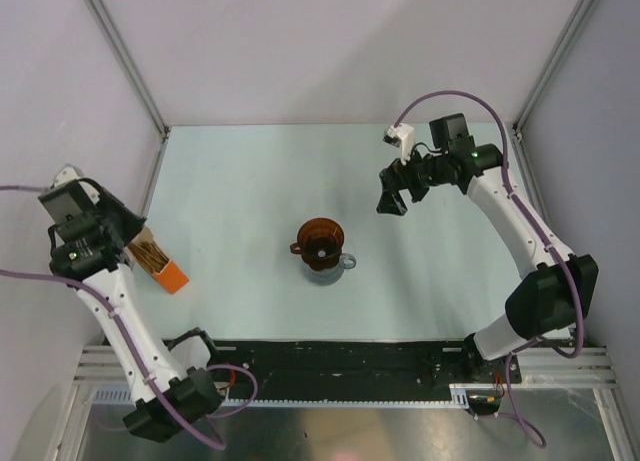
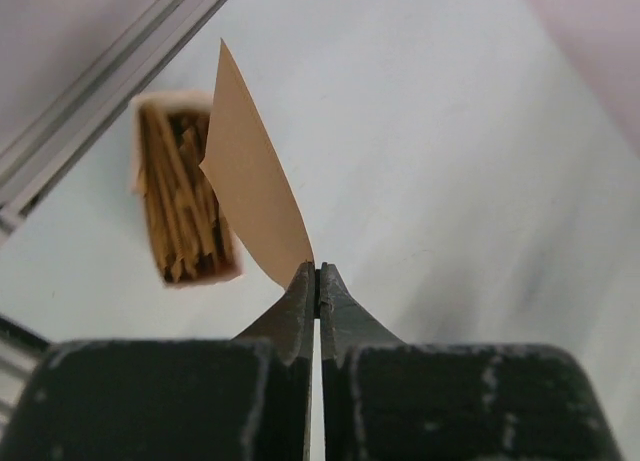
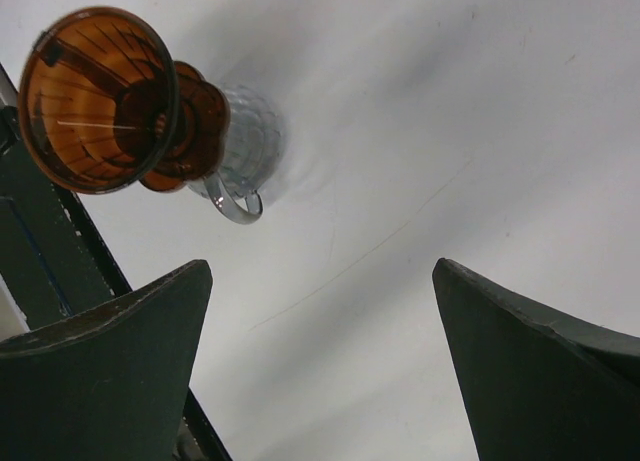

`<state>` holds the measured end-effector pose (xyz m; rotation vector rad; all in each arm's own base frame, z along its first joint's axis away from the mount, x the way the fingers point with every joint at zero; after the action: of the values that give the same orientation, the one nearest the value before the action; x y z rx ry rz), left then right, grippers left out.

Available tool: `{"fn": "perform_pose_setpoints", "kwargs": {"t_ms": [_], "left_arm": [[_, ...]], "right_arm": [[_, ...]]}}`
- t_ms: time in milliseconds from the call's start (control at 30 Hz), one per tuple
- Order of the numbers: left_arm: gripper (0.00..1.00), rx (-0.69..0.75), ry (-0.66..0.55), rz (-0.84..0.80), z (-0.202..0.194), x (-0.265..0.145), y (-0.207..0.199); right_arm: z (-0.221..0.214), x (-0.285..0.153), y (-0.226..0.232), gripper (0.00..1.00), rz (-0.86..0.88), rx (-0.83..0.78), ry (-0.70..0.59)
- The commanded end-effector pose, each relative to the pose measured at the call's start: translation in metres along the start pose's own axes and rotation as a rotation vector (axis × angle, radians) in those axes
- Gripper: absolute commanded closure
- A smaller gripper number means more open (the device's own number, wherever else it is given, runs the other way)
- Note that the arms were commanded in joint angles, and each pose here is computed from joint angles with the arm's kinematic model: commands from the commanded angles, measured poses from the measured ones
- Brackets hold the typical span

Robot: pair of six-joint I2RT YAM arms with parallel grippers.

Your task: Place the coffee filter in the dripper

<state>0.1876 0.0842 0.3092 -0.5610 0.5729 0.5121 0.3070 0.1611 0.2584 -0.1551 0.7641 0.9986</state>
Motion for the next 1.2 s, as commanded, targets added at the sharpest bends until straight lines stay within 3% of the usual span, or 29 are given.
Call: {"fn": "perform_pose_setpoints", "kwargs": {"t_ms": [0,267,667,867,1167], "left_arm": [[1.0,0.161,-0.077,-0.22,0.019,-0.032,-0.038],[1.0,0.428,-0.033,-0.617,0.015,-0.066,-0.11],[1.0,0.866,0.094,-1.187,-0.045,-0.121,-0.191],[1.0,1.004,0.132,-1.376,-0.072,-0.145,-0.204],[1.0,1.148,0.151,-1.507,-0.098,-0.159,-0.211]], "right_arm": [[0.033,-0.01,0.01,0.01,0.066,-0.04,-0.098],[0.063,-0.021,0.027,0.01,0.172,-0.081,-0.218],[0.093,-0.054,0.087,0.0,0.428,-0.237,-0.368],[0.102,-0.058,0.107,0.01,0.48,-0.343,-0.413],[0.105,-0.059,0.137,0.01,0.6,-0.446,-0.44]]}}
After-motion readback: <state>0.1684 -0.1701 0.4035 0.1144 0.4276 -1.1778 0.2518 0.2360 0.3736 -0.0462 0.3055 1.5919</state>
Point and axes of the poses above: each gripper's point midway between its finger pads, its own x axis out along the fingers, its own y axis along the line the jaws close on, z = x × y, the point moved 5 cm from there along -x, back along the fingers, and after that the axes turned 2 degrees about x, right-handed, at the moved point
